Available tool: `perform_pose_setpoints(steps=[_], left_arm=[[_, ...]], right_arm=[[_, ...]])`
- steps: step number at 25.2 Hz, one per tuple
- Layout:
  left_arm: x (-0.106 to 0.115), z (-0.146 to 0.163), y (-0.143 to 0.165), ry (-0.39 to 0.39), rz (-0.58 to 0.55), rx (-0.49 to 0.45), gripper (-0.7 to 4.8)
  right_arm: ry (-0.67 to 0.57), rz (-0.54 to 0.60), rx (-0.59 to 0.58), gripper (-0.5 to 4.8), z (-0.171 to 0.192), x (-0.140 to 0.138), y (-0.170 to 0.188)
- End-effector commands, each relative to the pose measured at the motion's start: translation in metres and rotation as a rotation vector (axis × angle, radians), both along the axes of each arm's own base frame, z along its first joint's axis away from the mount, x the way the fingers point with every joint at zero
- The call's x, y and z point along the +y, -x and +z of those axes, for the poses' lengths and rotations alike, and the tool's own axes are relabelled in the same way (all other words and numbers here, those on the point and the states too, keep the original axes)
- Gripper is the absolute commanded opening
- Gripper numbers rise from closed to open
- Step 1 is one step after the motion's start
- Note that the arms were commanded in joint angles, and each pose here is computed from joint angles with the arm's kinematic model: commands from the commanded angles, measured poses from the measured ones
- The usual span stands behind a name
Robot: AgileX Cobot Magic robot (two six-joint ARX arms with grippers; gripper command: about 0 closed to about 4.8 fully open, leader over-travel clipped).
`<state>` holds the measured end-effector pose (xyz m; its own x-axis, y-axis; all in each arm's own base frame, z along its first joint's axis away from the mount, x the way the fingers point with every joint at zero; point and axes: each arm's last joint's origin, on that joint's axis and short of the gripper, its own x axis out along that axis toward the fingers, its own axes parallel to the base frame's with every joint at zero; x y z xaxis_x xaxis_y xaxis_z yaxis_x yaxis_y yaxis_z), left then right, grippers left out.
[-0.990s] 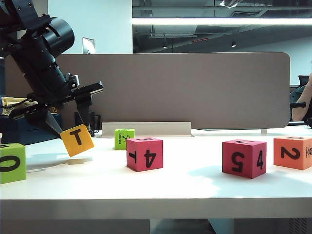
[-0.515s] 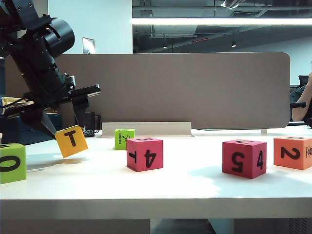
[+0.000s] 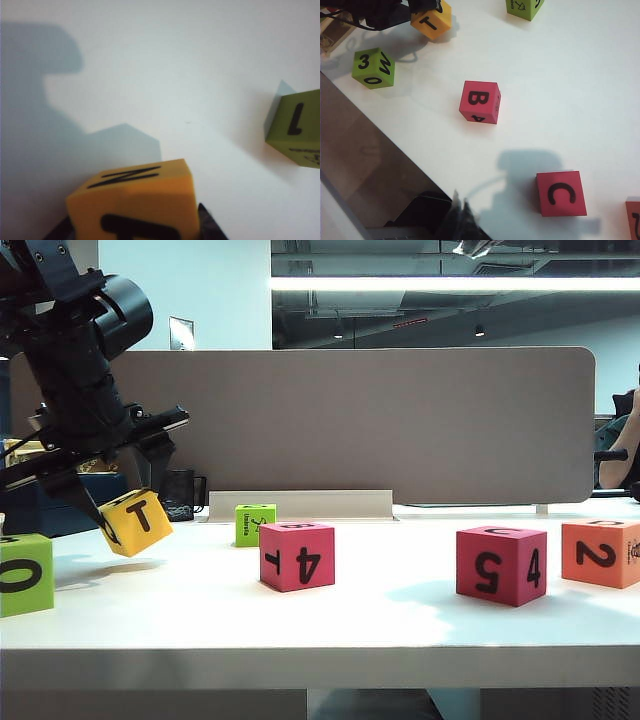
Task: Select the appropriate blocks from the scattered letter blocks on the table and arrange them in a row to spell out "ABCD".
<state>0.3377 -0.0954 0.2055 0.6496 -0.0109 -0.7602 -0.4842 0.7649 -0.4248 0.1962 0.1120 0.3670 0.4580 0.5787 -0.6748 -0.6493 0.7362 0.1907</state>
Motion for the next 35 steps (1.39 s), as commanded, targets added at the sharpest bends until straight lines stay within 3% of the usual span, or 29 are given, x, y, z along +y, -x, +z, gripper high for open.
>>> perform_pose_setpoints(steps=[1, 3, 9, 10, 13, 14, 16, 17, 24, 30, 35], left_arm=[[0.0, 0.002, -0.001, -0.005, 0.002, -0.014, 3.15], [0.0, 0.002, -0.001, -0.012, -0.001, -0.015, 3.49], [0.0, 0.003, -0.001, -0.04, -0.017, -0.021, 3.5], [0.0, 0.004, -0.003, -0.094, -0.077, -0.05, 3.54], [-0.001, 0.009, -0.006, -0.228, -0.234, -0.098, 4.79], [-0.001, 0.009, -0.006, -0.26, -0.279, -0.103, 4.79], [-0.002, 0.01, -0.005, -0.436, -0.567, -0.093, 4.79], [-0.001, 0.009, -0.004, -0.492, -0.63, -0.077, 4.79], [0.001, 0.003, 0.002, -0.719, -0.913, 0.004, 4.79], [0.001, 0.004, 0.0, -0.791, -0.98, -0.011, 4.79], [0.015, 0.002, -0.005, -0.777, -0.958, -0.005, 4.79]], right_arm=[[-0.003, 0.002, -0.011, -0.02, 0.002, 0.0, 0.0], [-0.003, 0.002, -0.012, -0.02, 0.002, 0.0, 0.0], [-0.003, 0.002, -0.011, -0.02, 0.002, 0.0, 0.0], [-0.002, 0.002, -0.011, -0.02, 0.002, 0.0, 0.0], [-0.003, 0.002, -0.011, -0.02, 0.002, 0.0, 0.0], [-0.002, 0.002, -0.011, -0.02, 0.002, 0.0, 0.0], [-0.002, 0.002, -0.01, -0.02, 0.002, 0.0, 0.0], [-0.002, 0.002, -0.011, -0.02, 0.002, 0.0, 0.0], [-0.002, 0.002, -0.011, -0.02, 0.002, 0.0, 0.0], [0.008, 0.002, 0.011, -0.02, 0.0, -0.001, 0.002], [0.016, 0.008, 0.041, -0.02, -0.002, -0.001, 0.004]])
